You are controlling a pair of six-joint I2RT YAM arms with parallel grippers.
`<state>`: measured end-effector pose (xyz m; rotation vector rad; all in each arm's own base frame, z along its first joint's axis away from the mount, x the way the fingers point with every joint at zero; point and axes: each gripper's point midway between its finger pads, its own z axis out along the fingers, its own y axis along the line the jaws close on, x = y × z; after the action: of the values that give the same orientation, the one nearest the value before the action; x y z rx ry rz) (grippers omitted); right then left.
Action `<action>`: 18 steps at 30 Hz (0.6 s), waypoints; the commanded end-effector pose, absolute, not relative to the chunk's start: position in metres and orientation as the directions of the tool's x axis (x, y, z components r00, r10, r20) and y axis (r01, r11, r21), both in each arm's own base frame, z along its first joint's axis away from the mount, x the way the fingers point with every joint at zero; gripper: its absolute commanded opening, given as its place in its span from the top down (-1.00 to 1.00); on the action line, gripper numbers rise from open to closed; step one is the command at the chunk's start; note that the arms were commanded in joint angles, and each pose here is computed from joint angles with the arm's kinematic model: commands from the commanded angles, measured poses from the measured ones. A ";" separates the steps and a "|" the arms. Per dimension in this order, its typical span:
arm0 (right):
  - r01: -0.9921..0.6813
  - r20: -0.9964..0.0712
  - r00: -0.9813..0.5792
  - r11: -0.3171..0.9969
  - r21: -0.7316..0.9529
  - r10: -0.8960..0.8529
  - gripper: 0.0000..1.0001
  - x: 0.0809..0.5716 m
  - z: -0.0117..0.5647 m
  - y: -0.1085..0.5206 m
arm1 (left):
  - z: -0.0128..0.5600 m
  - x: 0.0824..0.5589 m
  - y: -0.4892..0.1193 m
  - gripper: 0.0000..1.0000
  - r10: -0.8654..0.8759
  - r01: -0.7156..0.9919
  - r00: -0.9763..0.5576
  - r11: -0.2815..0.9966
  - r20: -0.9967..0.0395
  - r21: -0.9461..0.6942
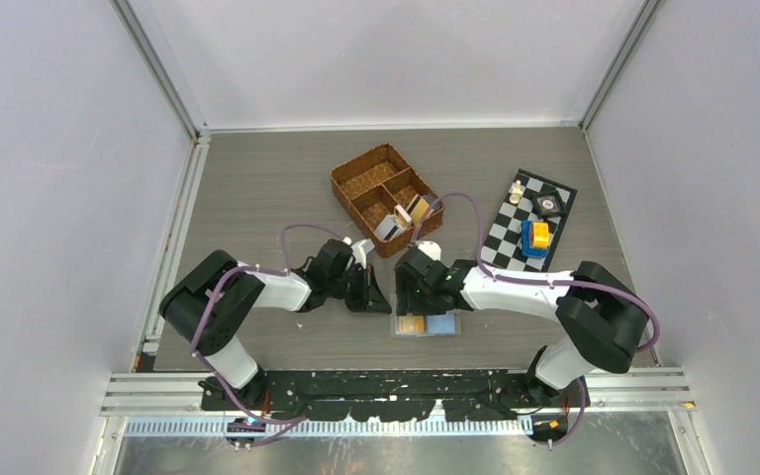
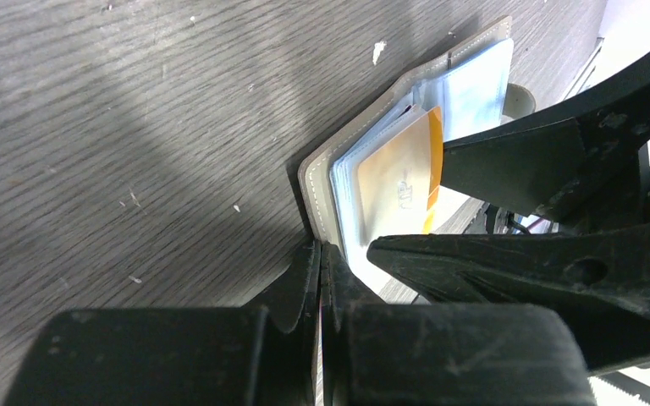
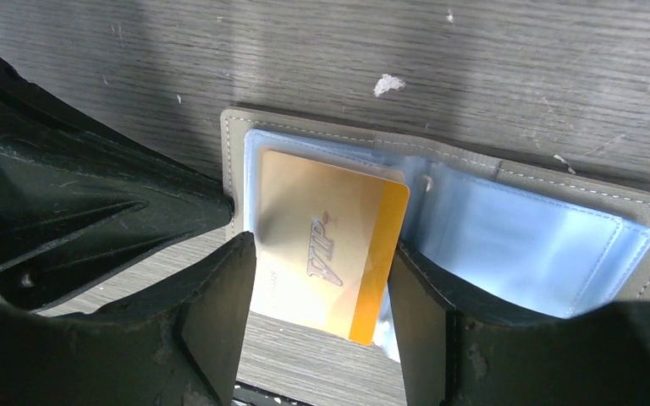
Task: Put the credit cards into the card holder
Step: Insert the credit card into the card holder.
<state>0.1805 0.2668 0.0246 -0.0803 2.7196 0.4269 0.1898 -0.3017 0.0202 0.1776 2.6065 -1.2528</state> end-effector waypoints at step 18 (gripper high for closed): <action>-0.117 -0.543 -0.839 0.983 0.142 -0.022 -0.42 0.192 0.048 0.305 | 0.020 0.187 -0.291 1.00 -0.045 0.201 -0.952 0.649 -0.302 -0.733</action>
<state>0.1798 0.2791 0.0198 -0.1796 2.6577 0.1019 0.1859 -0.2954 0.0200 0.1032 2.5917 -1.2538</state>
